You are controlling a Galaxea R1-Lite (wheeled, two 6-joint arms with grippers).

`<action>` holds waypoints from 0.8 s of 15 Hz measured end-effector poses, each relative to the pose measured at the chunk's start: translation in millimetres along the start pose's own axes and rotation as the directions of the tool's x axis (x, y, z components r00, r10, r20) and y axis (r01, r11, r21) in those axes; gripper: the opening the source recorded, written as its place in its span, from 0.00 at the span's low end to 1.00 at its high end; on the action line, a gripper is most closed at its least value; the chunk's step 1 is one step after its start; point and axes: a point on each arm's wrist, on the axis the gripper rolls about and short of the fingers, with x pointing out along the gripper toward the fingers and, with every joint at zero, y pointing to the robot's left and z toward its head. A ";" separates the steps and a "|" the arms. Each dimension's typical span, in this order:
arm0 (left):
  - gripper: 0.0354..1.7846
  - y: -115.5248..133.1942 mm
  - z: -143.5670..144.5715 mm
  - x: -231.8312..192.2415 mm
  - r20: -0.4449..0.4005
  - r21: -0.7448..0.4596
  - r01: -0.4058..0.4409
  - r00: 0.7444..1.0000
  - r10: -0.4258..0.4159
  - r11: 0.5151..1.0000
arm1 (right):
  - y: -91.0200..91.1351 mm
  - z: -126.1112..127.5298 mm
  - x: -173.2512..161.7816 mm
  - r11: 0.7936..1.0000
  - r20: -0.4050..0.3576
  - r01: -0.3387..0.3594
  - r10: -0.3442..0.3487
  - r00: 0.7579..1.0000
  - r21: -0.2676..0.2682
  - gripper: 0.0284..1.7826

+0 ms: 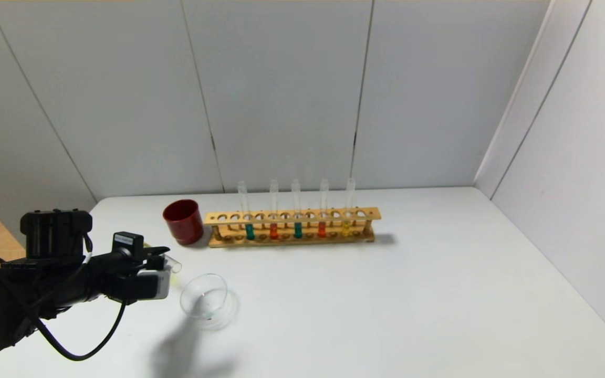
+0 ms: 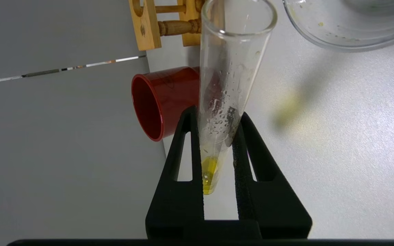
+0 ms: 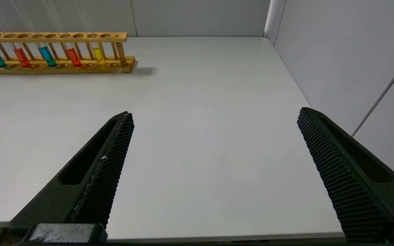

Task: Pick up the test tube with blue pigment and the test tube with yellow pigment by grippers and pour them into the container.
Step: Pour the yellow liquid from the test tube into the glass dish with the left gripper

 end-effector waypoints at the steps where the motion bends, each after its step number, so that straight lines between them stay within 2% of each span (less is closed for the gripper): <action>1: 0.15 0.1 0.4 2.7 0.001 0.005 0.003 1.000 -0.003 1.000 | 0.0 0.0 0.0 1.000 0.000 0.000 0.000 1.000 0.000 0.98; 4: 0.15 3.1 6.0 12.9 0.015 0.025 0.003 1.000 -0.004 1.000 | 0.0 0.0 0.0 1.000 0.000 0.000 0.000 1.000 0.000 0.98; 7: 0.15 5.8 8.6 19.0 -0.014 0.090 0.005 1.000 -0.003 0.996 | 0.0 0.0 0.0 1.000 0.000 0.000 0.000 1.000 0.000 0.98; 12: 0.15 4.7 9.2 18.4 -0.014 0.168 0.011 1.000 -0.009 0.986 | 0.0 0.0 0.0 1.000 0.000 0.000 0.000 1.000 0.000 0.98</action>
